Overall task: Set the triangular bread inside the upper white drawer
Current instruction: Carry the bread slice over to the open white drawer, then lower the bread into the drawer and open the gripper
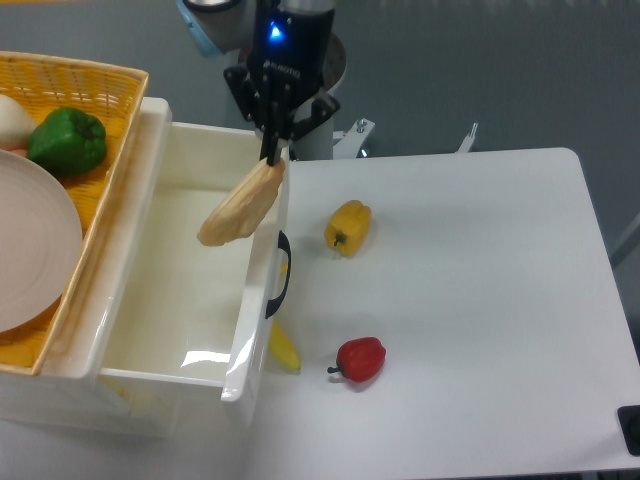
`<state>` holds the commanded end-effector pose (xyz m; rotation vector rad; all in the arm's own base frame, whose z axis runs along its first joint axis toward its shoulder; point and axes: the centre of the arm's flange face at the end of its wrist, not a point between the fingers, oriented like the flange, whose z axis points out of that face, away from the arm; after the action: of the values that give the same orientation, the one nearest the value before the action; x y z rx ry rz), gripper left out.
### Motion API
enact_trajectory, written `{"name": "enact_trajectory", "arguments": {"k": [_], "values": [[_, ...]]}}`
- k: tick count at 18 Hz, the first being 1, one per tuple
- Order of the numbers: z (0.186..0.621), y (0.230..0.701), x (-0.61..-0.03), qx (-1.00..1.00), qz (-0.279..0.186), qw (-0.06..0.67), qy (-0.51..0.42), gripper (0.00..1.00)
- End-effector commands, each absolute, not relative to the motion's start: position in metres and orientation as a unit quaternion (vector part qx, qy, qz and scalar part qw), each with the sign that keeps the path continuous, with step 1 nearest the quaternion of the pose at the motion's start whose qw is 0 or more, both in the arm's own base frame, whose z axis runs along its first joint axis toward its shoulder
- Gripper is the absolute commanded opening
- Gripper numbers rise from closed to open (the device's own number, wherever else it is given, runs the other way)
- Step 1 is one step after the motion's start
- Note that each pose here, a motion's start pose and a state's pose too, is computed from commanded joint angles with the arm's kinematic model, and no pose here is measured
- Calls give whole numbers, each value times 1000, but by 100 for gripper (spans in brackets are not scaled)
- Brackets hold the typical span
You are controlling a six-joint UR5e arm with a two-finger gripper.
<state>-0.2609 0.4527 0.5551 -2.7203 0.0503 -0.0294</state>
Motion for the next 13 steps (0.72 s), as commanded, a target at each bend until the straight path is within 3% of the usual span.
{"name": "enact_trajectory", "arguments": {"k": [6,10,12,13], "values": [[538,474,-246,-981,-18,190,41,1],[538,481,-235,-980,-20,189,55,13],[537,483,-232,-980,-21,189,60,28],[538,485,-227,-979,-21,190,65,43]]}}
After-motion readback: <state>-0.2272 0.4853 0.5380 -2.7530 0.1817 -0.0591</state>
